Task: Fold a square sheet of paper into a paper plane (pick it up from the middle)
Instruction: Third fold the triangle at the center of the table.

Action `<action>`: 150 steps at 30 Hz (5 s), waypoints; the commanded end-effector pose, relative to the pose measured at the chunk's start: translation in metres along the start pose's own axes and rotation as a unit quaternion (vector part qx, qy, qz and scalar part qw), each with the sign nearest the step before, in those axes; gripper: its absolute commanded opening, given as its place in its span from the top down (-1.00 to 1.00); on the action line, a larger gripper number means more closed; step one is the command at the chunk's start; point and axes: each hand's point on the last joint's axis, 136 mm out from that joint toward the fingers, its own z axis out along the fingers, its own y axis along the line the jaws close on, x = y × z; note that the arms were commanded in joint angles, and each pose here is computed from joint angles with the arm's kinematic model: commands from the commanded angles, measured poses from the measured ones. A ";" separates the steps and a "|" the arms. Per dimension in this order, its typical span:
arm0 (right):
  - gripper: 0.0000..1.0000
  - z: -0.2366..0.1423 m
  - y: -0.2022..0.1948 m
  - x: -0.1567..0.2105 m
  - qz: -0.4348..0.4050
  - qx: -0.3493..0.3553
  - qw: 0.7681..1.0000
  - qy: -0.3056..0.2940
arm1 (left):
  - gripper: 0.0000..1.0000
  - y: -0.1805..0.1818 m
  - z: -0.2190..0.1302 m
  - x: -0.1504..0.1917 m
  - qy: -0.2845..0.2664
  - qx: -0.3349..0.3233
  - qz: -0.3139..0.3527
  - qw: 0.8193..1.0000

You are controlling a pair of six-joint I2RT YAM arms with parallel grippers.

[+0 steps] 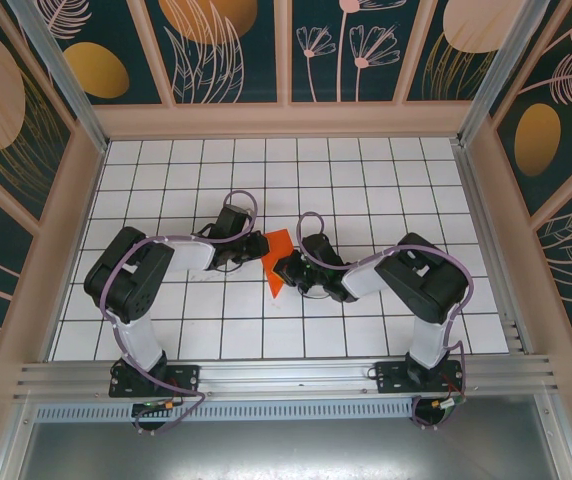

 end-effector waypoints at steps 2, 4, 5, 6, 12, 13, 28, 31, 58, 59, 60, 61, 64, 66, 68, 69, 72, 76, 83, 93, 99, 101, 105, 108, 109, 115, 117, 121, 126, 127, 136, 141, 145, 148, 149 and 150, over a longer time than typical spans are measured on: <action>1.00 0.006 0.004 -0.005 0.003 -0.009 1.000 -0.013 | 0.70 0.010 0.010 0.017 0.033 -0.011 0.000 0.999; 1.00 0.006 0.004 -0.005 0.004 -0.011 1.000 -0.013 | 0.70 0.010 0.010 0.017 0.033 -0.010 0.000 0.999; 1.00 0.006 0.004 -0.006 0.006 -0.011 1.000 -0.013 | 0.70 0.011 0.010 0.017 0.034 -0.011 -0.001 0.999; 1.00 0.006 0.005 -0.005 0.006 -0.013 1.000 -0.012 | 0.70 0.011 0.010 0.017 0.034 -0.011 -0.001 0.999; 1.00 0.006 0.007 -0.006 0.008 -0.021 1.000 -0.012 | 0.70 0.011 0.010 0.018 0.034 -0.011 -0.001 0.999; 1.00 0.006 0.007 -0.007 0.008 -0.021 1.000 -0.013 | 0.71 0.011 0.010 0.019 0.034 -0.011 -0.002 0.999; 1.00 -0.005 0.012 -0.005 -0.002 -0.032 0.999 -0.017 | 0.71 0.013 0.008 0.010 0.025 -0.028 0.014 0.999; 1.00 -0.010 0.015 -0.003 -0.007 -0.037 0.999 -0.018 | 0.71 0.012 0.008 0.008 0.023 -0.034 0.023 0.999; 1.00 -0.002 0.025 -0.010 -0.009 -0.053 0.998 -0.031 | 0.68 0.011 0.013 0.011 0.033 -0.023 0.028 0.999; 1.00 -0.001 0.024 -0.010 -0.009 -0.051 0.998 -0.031 | 0.68 0.011 0.013 0.011 0.033 -0.023 0.028 0.999; 1.00 -0.001 0.024 -0.011 -0.009 -0.052 0.998 -0.032 | 0.68 0.011 0.013 0.011 0.033 -0.022 0.027 0.999; 1.00 -0.001 0.025 -0.012 -0.008 -0.052 0.998 -0.033 | 0.68 0.012 0.013 0.012 0.033 -0.022 0.028 0.999; 1.00 0.000 0.026 -0.012 -0.008 -0.058 0.998 -0.034 | 0.68 0.012 0.014 0.013 0.034 -0.022 0.026 0.999; 1.00 0.001 0.026 -0.012 -0.007 -0.055 0.998 -0.035 | 0.68 0.012 0.013 0.013 0.033 -0.021 0.026 0.999; 1.00 0.002 0.023 -0.012 -0.007 -0.052 0.998 -0.035 | 0.68 0.012 0.013 0.013 0.034 -0.020 0.026 0.999; 1.00 0.003 0.022 -0.013 -0.005 -0.050 0.998 -0.035 | 0.68 0.012 0.013 0.014 0.034 -0.021 0.025 0.999; 1.00 0.004 0.019 -0.013 -0.003 -0.047 0.998 -0.036 | 0.68 0.012 0.013 0.014 0.034 -0.021 0.025 0.999; 1.00 0.004 0.017 -0.014 -0.002 -0.041 0.998 -0.038 | 0.68 0.013 0.013 0.014 0.034 -0.022 0.025 0.999; 1.00 0.003 0.008 -0.017 0.005 -0.027 0.998 -0.049 | 0.68 0.013 0.013 0.014 0.035 -0.022 0.025 0.999; 1.00 0.005 0.004 -0.015 -0.003 -0.017 0.999 -0.047 | 0.68 0.013 0.013 0.014 0.034 -0.022 0.025 0.999; 1.00 0.005 -0.001 -0.011 -0.008 -0.009 0.999 -0.041 | 0.68 0.012 0.013 0.014 0.034 -0.022 0.025 0.999; 1.00 0.006 -0.001 -0.011 -0.010 -0.009 0.999 -0.039 | 0.68 0.011 0.012 0.014 0.034 -0.020 0.027 0.999; 1.00 0.007 -0.001 -0.011 -0.015 -0.005 0.999 -0.035 | 0.68 0.011 0.012 0.013 0.033 -0.020 0.026 0.999; 1.00 0.008 -0.003 -0.011 -0.016 -0.001 0.999 -0.035 | 0.68 0.012 0.012 0.014 0.034 -0.020 0.025 0.999; 1.00 0.009 -0.003 -0.011 -0.015 0.000 0.999 -0.035 | 0.68 0.011 0.012 0.013 0.033 -0.020 0.026 0.999; 1.00 0.010 -0.002 -0.010 -0.018 -0.005 0.999 -0.030 | 0.68 0.011 0.012 0.014 0.034 -0.020 0.025 0.999; 1.00 0.010 0.001 -0.009 -0.022 -0.009 0.999 -0.029 | 0.69 0.011 0.012 0.013 0.034 -0.019 0.026 0.999; 1.00 0.011 0.000 -0.009 -0.027 -0.007 0.999 -0.028 | 0.68 0.012 0.012 0.014 0.035 -0.020 0.025 0.999; 1.00 0.013 -0.001 -0.009 -0.027 -0.003 0.999 -0.025 | 0.68 0.011 0.012 0.014 0.036 -0.019 0.026 0.999; 1.00 0.013 -0.002 -0.010 -0.026 -0.003 0.999 -0.025 | 0.68 0.012 0.012 0.014 0.036 -0.020 0.025 0.999; 1.00 0.014 -0.009 -0.010 -0.022 0.011 0.999 -0.024 | 0.68 0.011 0.011 0.012 0.034 -0.020 0.025 0.999; 0.87 0.013 -0.014 -0.010 -0.019 0.024 0.999 -0.025 | 0.61 0.007 0.004 0.001 0.016 -0.031 0.018 0.999; 0.67 0.012 -0.015 -0.010 -0.020 0.028 0.999 -0.025 | 0.44 0.006 -0.016 -0.022 -0.025 -0.050 -0.003 0.998; 0.57 0.011 -0.014 -0.010 -0.021 0.027 0.999 -0.025 | 0.37 0.008 -0.032 -0.037 -0.055 -0.052 -0.026 0.997; 0.54 0.011 -0.013 -0.010 -0.021 0.026 0.999 -0.025 | 0.36 0.013 -0.033 -0.038 -0.057 -0.055 -0.034 0.996; 0.51 0.011 -0.012 -0.010 -0.022 0.025 0.999 -0.025 | 0.36 0.007 -0.043 -0.043 -0.070 -0.043 -0.035 0.996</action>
